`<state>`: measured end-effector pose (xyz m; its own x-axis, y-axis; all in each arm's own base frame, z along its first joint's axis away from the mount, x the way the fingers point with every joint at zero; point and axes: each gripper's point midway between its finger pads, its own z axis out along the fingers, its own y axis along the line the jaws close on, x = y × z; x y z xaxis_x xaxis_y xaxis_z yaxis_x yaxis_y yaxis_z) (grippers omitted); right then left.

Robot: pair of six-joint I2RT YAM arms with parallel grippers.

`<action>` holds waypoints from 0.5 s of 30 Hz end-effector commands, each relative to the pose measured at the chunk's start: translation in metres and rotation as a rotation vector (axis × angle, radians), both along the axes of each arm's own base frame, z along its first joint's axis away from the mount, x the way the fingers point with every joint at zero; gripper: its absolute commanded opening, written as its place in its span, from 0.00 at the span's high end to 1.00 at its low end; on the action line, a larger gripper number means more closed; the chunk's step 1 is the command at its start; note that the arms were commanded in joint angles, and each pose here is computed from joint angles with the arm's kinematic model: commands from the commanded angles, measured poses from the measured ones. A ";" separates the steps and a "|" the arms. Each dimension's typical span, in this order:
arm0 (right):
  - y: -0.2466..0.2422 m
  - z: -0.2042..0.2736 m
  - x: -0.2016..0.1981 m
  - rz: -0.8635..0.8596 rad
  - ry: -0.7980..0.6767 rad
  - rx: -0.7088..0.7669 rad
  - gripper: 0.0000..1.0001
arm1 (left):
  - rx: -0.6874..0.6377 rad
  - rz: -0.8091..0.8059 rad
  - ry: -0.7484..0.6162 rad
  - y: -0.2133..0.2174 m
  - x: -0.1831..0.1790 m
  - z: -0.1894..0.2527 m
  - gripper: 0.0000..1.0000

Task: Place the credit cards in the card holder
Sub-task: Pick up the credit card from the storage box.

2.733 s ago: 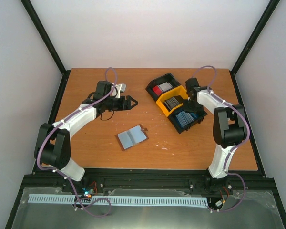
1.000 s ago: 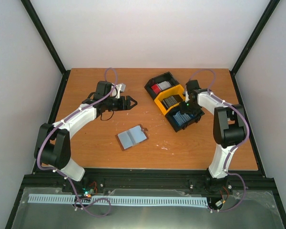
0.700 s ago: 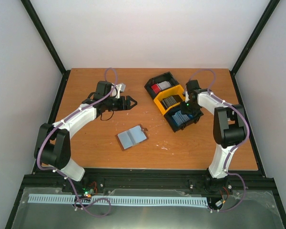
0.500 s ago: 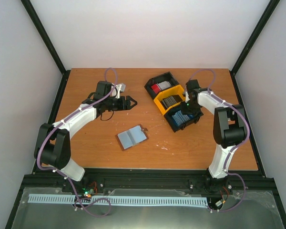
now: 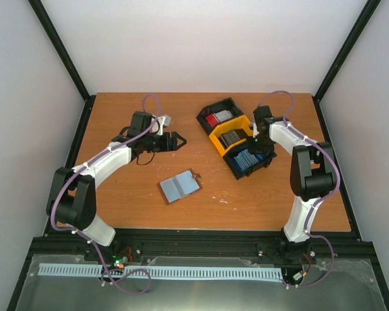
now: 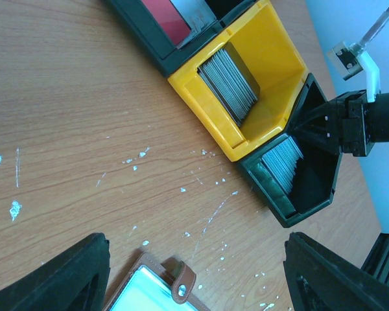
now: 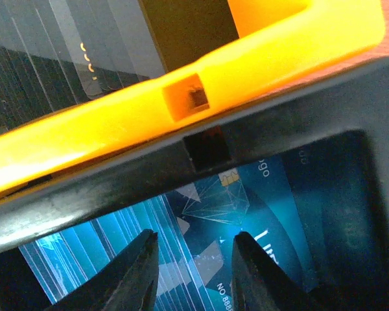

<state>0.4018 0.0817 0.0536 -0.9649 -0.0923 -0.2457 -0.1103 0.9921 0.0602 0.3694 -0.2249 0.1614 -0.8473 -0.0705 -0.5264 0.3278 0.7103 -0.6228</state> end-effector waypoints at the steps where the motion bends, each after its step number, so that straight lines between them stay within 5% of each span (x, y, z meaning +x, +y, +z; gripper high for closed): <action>1: 0.000 -0.003 0.004 0.004 0.011 -0.003 0.68 | 0.007 -0.016 -0.050 -0.001 0.004 0.009 0.25; 15: -0.020 0.001 0.012 -0.055 -0.011 -0.069 0.72 | 0.012 -0.009 -0.051 0.000 0.004 0.009 0.25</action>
<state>0.4044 0.0763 0.0423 -0.9721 -0.0855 -0.2186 -0.0938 0.9952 0.0281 0.3699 -0.2243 0.1610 -0.8445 -0.0672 -0.5313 0.3312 0.7140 -0.6168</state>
